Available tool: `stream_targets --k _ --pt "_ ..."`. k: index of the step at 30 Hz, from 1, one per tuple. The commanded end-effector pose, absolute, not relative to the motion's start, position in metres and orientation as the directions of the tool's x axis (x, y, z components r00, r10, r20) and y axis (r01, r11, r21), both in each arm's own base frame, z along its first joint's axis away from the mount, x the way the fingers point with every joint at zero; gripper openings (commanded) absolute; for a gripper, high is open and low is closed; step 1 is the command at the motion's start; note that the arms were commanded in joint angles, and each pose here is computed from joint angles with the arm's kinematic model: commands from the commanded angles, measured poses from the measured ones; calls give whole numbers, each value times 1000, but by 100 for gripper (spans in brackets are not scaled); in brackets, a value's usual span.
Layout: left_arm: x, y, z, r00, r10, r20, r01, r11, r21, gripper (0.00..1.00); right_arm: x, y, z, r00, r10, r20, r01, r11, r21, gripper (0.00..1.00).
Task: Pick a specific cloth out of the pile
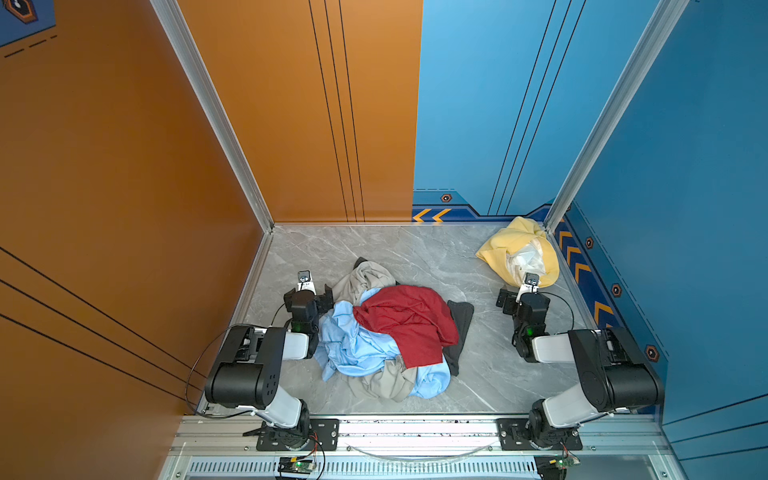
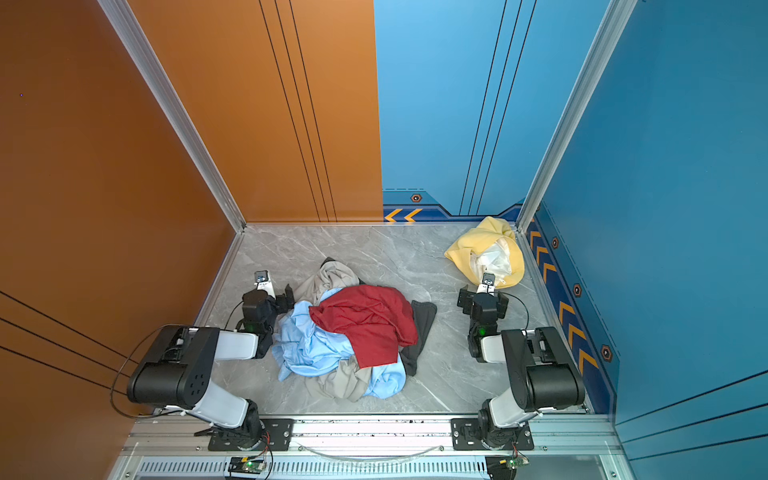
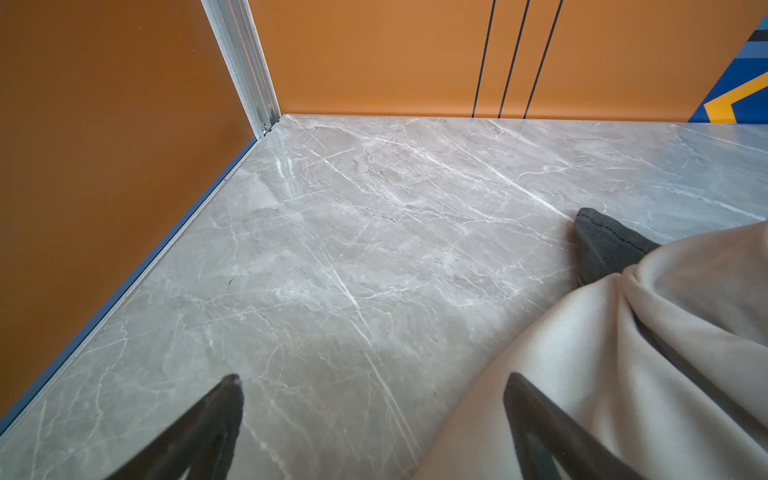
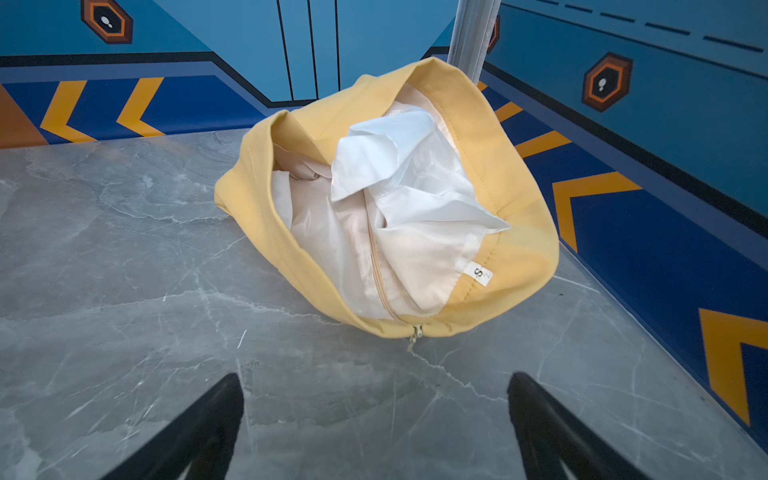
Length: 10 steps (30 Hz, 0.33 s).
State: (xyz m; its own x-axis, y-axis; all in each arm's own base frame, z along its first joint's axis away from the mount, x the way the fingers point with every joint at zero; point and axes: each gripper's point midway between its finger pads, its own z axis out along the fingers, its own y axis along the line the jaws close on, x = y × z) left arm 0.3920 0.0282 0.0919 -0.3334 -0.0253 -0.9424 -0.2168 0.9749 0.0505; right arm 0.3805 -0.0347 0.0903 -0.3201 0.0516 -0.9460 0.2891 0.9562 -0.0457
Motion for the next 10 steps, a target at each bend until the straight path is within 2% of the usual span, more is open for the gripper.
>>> stream_targets --k 1,10 --pt "390 29 92 -331 -5 -944 -222 972 73 98 387 -31 96 -299 46 -953 271 962 -39 100" --pt "390 29 92 -332 -3 -943 -223 972 75 98 389 -30 95 -303 64 -951 247 969 -13 100"
